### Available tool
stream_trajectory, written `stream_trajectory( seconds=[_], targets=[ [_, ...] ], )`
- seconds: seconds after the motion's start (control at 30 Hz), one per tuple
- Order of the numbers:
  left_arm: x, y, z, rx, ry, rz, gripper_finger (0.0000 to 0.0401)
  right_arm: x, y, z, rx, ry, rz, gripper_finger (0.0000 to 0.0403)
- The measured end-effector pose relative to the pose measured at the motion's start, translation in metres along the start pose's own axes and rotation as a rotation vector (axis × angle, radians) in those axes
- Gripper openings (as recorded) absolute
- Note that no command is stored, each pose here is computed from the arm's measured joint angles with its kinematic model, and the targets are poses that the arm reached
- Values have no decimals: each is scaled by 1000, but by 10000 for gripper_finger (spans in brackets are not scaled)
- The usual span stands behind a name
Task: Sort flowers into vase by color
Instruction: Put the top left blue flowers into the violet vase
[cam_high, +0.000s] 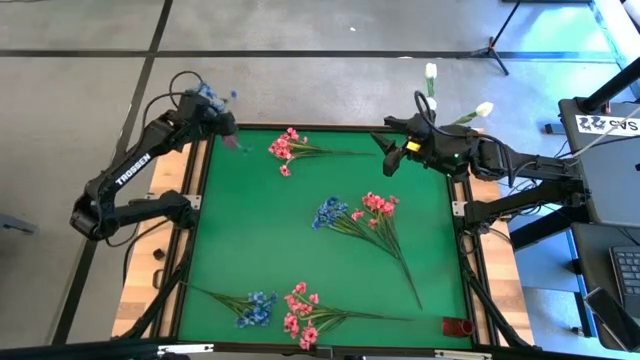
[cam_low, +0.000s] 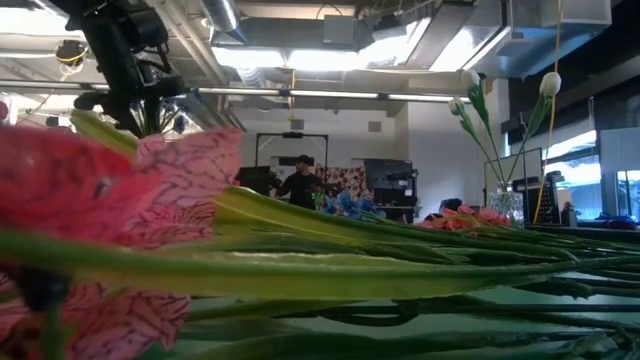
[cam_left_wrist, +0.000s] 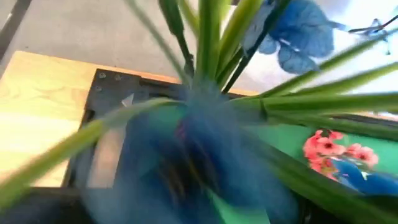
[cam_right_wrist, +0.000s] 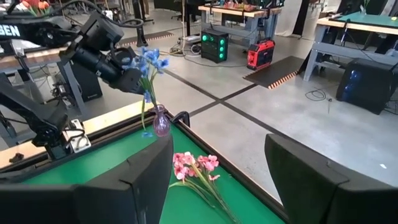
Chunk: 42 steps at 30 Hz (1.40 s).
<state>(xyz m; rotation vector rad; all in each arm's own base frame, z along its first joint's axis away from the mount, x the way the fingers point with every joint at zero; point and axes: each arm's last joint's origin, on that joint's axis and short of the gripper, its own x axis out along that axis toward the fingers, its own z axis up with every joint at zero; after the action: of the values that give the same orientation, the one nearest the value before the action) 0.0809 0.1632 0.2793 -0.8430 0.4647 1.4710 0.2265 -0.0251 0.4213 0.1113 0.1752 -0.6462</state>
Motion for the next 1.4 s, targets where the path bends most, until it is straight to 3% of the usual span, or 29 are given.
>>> stream_trajectory(
  seconds=[0.17, 0.47, 0.93, 1.17, 1.4],
  targets=[
    [0, 3, -1, 61, -15, 67, 153, 0, 0, -2, -7, 14, -3, 253],
    [-2, 4, -5, 100, 11, 78, 153, 0, 0, -2, -8, 15, -7, 253],
    [-24, 3, 5, 73, 30, 39, 153, 2, -4, 0, 17, 4, -39, 253],
    [-18, 9, -1, 74, 98, 97, 153, 2, -3, -1, 17, 5, -33, 253],
    [-19, 8, -3, 46, 141, 57, 153, 2, -3, -1, 44, 6, -33, 253]
  ],
)
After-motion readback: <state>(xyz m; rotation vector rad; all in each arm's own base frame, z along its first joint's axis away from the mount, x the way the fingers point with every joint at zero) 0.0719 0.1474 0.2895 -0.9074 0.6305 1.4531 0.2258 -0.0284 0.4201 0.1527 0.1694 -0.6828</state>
